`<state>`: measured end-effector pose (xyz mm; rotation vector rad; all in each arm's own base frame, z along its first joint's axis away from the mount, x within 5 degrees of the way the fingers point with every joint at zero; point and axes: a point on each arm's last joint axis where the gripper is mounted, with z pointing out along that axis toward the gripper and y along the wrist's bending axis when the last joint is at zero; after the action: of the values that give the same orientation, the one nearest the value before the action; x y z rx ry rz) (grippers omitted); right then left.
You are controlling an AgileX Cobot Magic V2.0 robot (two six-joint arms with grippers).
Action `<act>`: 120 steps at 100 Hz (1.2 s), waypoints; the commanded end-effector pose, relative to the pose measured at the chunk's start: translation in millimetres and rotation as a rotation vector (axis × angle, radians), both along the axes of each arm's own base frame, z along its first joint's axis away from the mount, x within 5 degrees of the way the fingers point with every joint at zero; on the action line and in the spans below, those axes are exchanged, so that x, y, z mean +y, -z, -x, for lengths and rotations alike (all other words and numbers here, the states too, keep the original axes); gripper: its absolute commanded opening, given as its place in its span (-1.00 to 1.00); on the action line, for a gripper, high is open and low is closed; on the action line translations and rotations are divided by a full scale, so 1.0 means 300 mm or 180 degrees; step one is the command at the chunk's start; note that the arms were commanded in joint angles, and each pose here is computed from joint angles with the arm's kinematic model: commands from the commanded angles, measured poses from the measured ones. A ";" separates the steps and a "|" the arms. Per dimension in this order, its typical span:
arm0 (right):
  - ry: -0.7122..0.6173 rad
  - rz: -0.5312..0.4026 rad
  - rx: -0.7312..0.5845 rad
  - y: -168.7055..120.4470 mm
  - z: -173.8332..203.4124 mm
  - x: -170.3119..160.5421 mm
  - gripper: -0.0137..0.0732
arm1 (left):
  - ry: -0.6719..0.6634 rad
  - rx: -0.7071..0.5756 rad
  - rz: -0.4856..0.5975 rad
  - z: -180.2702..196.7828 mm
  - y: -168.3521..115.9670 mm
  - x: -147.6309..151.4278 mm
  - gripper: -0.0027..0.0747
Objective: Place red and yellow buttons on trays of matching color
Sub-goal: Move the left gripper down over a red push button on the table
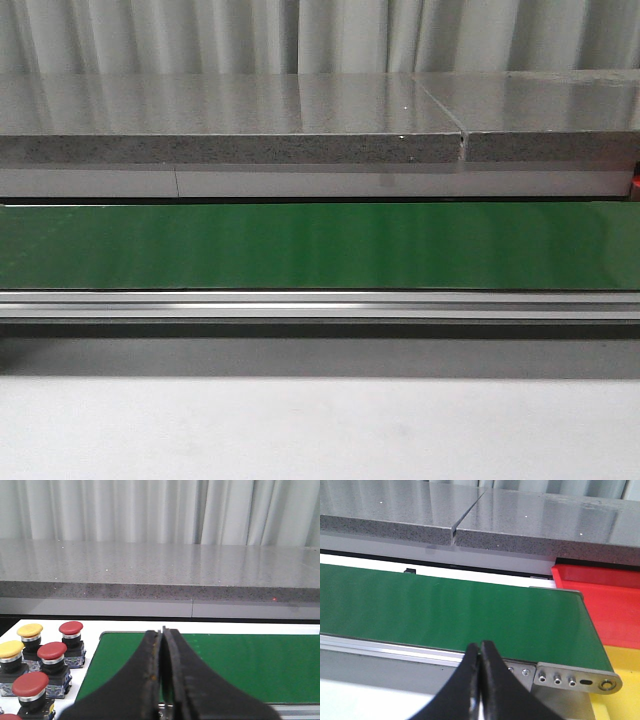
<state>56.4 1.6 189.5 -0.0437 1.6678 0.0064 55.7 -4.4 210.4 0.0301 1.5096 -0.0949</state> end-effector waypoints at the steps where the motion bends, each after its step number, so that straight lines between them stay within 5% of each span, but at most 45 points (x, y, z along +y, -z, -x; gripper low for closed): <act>1: -0.0006 0.0025 -0.0343 -0.039 0.004 0.000 -0.84 | 0.0018 -0.0256 0.0051 0.007 0.005 0.000 -0.98; 47: -0.0006 0.0025 -0.0343 -0.039 0.004 0.000 -0.84 | 0.0022 -0.0411 0.0085 0.011 -0.013 0.000 -0.98; 70: -0.0006 0.0025 -0.0343 -0.039 0.004 0.000 -0.84 | 0.0025 -0.0514 0.0134 0.034 -0.165 0.002 -0.98; 120: -0.0006 0.0025 -0.0343 -0.039 0.004 0.000 -0.84 | -0.0029 0.1175 -0.0051 -0.089 -0.526 -0.005 -0.98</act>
<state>56.4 1.6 189.6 -0.0437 1.6662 0.0064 72.5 -4.8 346.2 0.0228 1.8938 -0.0773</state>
